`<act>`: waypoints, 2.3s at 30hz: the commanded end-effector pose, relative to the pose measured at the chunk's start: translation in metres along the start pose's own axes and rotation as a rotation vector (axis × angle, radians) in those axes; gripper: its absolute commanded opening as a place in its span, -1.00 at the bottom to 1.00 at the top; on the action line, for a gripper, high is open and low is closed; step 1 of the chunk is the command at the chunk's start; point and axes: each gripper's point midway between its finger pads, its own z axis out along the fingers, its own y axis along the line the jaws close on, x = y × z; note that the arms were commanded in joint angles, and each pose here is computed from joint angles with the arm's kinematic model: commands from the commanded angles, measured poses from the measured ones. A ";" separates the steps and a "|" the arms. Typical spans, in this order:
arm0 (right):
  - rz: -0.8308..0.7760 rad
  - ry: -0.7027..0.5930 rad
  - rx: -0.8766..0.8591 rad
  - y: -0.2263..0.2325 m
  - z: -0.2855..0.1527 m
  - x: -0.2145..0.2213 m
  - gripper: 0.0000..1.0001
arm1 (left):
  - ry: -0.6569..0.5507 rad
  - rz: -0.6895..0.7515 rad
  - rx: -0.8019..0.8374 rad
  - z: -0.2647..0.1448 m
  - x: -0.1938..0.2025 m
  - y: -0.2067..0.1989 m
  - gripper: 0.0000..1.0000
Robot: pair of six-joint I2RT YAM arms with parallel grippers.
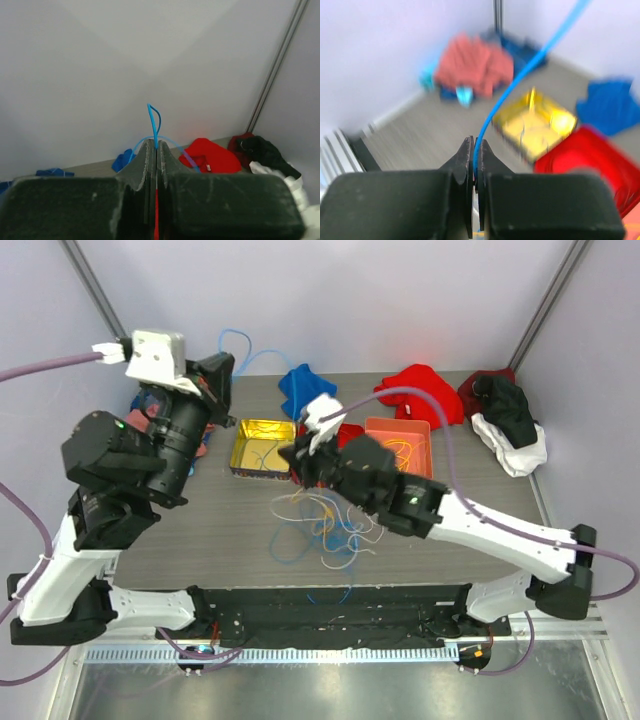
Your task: Untangle the cables
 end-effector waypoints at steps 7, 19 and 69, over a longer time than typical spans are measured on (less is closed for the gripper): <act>0.063 -0.460 -0.053 -0.008 -0.095 -0.211 -0.99 | -0.006 -0.139 -0.012 -0.019 0.027 0.009 -1.00; 0.063 -0.374 -0.118 0.006 -0.091 -0.194 -0.99 | -0.016 -0.219 0.057 -0.036 0.050 0.006 -1.00; 0.363 -0.261 -0.258 0.032 -0.084 -0.124 -0.86 | 0.146 -0.277 0.407 -0.066 0.240 -0.090 -0.59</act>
